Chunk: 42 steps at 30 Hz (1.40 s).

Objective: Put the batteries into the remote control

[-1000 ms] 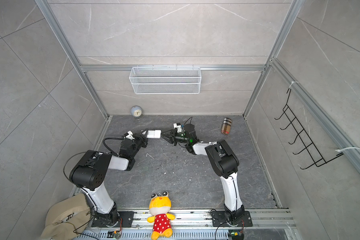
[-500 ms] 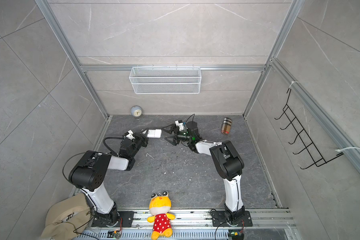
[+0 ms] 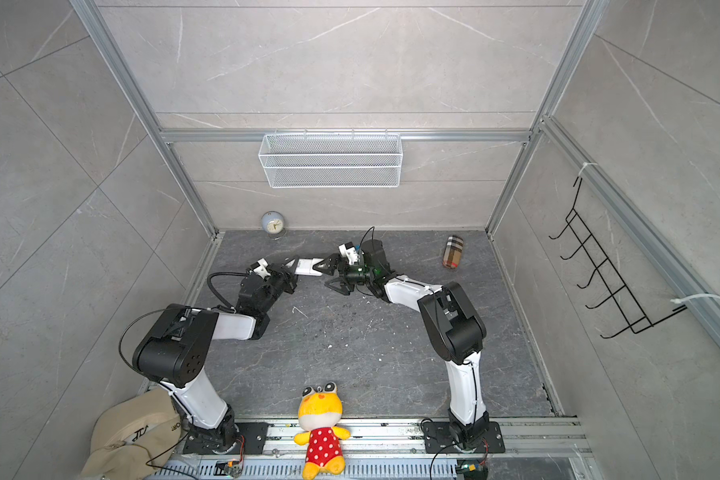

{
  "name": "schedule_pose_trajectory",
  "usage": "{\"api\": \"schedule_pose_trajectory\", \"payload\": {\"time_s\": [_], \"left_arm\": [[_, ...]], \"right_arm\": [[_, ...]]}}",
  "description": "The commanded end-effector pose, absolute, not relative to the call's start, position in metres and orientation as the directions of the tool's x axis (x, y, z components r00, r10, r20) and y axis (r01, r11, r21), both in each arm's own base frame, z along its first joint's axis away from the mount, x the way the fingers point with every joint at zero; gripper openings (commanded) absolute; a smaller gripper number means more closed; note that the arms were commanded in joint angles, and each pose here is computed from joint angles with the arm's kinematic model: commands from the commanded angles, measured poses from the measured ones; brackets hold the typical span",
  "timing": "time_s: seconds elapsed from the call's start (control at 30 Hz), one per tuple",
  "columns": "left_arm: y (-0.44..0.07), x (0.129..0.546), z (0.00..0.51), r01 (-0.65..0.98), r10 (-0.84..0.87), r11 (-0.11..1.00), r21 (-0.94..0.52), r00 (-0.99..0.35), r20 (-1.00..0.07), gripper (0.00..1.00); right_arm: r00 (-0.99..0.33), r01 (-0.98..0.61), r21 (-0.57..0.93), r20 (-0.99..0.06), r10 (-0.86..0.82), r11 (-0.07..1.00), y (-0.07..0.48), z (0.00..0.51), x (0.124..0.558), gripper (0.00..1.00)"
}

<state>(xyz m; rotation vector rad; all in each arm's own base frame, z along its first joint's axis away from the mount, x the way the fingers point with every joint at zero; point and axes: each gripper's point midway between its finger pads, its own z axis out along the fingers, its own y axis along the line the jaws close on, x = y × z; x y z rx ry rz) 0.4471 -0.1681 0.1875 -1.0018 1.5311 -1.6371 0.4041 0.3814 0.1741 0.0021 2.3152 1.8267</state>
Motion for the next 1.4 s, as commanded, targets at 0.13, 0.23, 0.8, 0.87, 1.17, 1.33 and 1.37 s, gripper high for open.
{"api": "schedule_pose_trajectory", "payload": {"time_s": [0.13,0.23,0.8,0.87,1.17,1.33,1.37], "left_arm": [[-0.174,0.446,0.226,0.071,-0.861,-0.111,-0.991,-0.505,0.060,0.11],[-0.178,0.445,0.226,0.073,-0.858,-0.107,-0.992,-0.511,0.055,0.11],[-0.181,0.445,0.226,0.084,-0.856,-0.106,-0.991,-0.515,0.048,0.11],[-0.181,0.445,0.228,0.088,-0.856,-0.112,-0.990,-0.514,0.051,0.11],[-0.181,0.447,0.231,0.094,-0.855,-0.116,-0.989,-0.515,0.051,0.11],[-0.182,0.448,0.231,0.092,-0.855,-0.115,-0.989,-0.517,0.051,0.11],[-0.182,0.447,0.232,0.094,-0.855,-0.115,-0.989,-0.517,0.050,0.11]], "right_arm": [[-0.967,-0.180,0.952,-0.217,0.131,0.247,0.383,0.200,0.409,0.87],[-0.968,-0.177,0.952,-0.214,0.130,0.249,0.387,0.199,0.411,0.84],[-0.970,-0.153,0.947,-0.199,0.141,0.281,0.394,0.195,0.417,0.69],[-0.970,-0.149,0.947,-0.196,0.144,0.286,0.394,0.193,0.417,0.67],[-0.969,-0.147,0.948,-0.195,0.150,0.283,0.395,0.195,0.419,0.58],[-0.970,-0.142,0.949,-0.190,0.151,0.283,0.395,0.194,0.420,0.55],[-0.970,-0.138,0.948,-0.187,0.153,0.286,0.395,0.192,0.420,0.54]]}}
